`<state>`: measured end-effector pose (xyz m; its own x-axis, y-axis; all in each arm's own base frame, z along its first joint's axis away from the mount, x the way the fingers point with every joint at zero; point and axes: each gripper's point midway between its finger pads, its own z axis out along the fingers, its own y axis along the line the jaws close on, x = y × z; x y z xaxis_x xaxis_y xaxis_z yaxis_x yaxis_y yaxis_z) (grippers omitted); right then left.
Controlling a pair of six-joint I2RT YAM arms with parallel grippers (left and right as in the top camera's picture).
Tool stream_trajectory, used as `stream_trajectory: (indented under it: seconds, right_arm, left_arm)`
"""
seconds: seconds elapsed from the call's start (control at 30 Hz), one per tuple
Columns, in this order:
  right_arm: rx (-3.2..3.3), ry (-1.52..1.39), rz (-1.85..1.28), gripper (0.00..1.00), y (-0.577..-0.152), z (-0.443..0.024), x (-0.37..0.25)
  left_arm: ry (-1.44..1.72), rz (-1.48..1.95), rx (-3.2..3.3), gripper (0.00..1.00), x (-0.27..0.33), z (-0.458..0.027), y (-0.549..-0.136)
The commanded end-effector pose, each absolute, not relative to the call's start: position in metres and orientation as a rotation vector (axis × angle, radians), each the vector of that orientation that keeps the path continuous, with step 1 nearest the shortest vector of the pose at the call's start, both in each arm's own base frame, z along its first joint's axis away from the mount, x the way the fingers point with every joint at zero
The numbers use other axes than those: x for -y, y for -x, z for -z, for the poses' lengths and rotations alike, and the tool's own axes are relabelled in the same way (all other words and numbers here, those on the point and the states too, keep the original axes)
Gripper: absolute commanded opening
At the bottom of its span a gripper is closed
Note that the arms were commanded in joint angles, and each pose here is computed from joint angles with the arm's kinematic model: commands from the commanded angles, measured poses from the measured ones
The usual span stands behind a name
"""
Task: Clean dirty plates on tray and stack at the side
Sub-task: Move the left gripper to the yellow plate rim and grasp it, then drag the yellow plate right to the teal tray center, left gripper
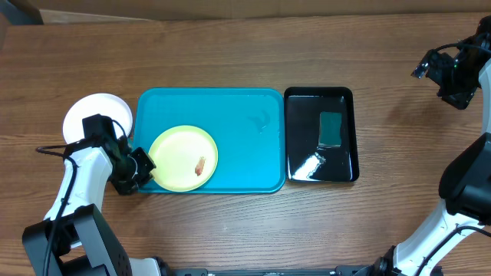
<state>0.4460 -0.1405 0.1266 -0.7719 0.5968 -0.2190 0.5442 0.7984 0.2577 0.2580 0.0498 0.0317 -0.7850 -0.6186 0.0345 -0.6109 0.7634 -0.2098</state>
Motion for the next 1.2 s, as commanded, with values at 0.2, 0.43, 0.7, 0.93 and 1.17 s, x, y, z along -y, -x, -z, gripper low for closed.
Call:
stream_trajectory:
  seconds: [0.2,0.43,0.7,0.93,1.17]
  right_arm:
    - [-2.666,-0.859,-0.262,1.0,-0.451,-0.14,0.139]
    - [-2.666,-0.859,-0.262,1.0,-0.451,-0.139,0.139]
    - [-2.666,-0.859,-0.262,1.0,-0.451,-0.139,0.139]
    - [-2.666,-0.859,-0.262,1.0,-0.451,-0.139,0.139]
    - [-2.666,-0.859,-0.262,1.0,-0.451,-0.139,0.139]
  left_arm:
    - [0.747,0.453,-2.854,0.06,-0.003,-0.043,-0.302]
    - [0.534,0.238,-2.824,0.25,0.014,-0.101,-0.339]
    - [0.316,0.003,-2.778,0.42,-0.009,-0.168,-0.356]
    - [0.147,-0.092,-2.861,0.45,-0.018,-0.137,-0.346]
    - [0.157,-0.122,-2.934,0.49,-0.022,-0.093,-0.349]
